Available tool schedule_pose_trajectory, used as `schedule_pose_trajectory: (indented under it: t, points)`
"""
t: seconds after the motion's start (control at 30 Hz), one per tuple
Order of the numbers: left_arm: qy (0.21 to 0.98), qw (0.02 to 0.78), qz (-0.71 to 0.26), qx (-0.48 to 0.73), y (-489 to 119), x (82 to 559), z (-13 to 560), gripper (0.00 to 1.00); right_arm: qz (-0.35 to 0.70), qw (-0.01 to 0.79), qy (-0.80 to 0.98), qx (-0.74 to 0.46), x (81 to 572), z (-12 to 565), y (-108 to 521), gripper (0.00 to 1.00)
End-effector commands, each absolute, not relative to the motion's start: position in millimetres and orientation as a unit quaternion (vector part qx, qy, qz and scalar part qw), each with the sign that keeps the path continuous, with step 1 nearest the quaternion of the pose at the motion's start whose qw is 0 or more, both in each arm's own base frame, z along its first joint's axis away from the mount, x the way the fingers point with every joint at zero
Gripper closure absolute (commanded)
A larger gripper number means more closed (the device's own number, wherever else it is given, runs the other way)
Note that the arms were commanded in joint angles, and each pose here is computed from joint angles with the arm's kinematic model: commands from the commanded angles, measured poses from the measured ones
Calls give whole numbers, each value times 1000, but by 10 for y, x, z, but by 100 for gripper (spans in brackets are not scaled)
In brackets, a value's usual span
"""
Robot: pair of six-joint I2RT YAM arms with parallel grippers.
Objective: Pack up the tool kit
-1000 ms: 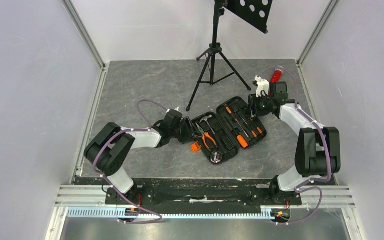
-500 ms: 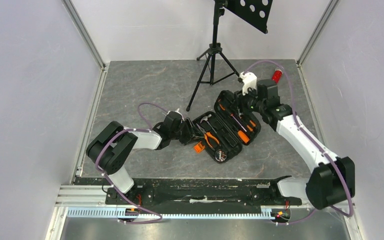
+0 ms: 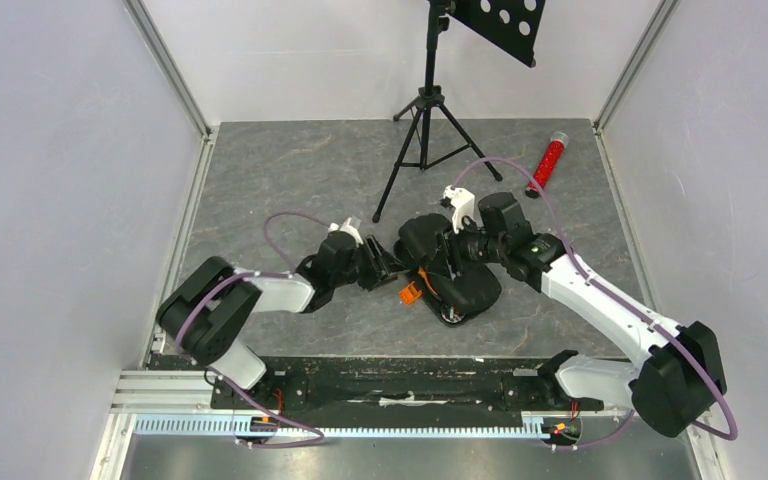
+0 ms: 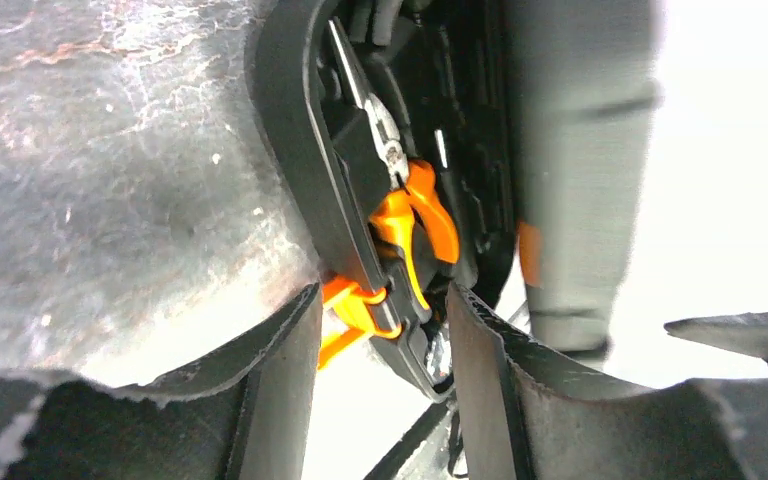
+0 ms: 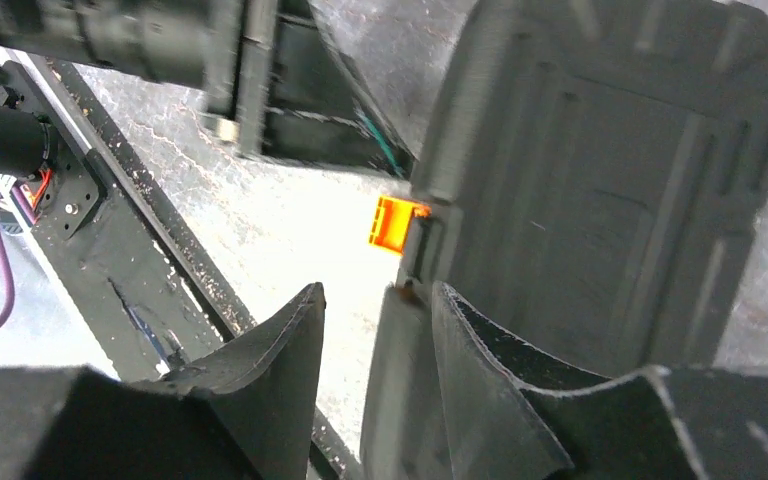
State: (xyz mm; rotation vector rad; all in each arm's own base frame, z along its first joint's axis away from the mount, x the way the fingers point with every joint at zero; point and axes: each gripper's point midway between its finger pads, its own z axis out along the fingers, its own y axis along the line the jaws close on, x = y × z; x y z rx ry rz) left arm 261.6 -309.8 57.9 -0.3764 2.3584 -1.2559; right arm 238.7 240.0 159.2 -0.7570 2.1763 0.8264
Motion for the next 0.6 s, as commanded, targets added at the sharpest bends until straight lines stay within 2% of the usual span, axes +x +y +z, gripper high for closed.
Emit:
schedule_pose_trajectory:
  t: [0.0,0.17,0.37,0.57]
  points:
    - [828,294,-449,-163,-2869,2686,957,44,323,348,835,-279,2342,1820,2385,54]
    - [841,344,-383,-165,-2525,2665,1053,44,292,352,843,-283,2429,1782,2332,52]
    - [850,307,-404,-142,-2605,2489,1061,39,162,347,885,-267,2704,1438,1988,52]
    - [857,273,-415,-135,-2716,2436,947,34,139,321,887,-301,2703,1240,2156,53]
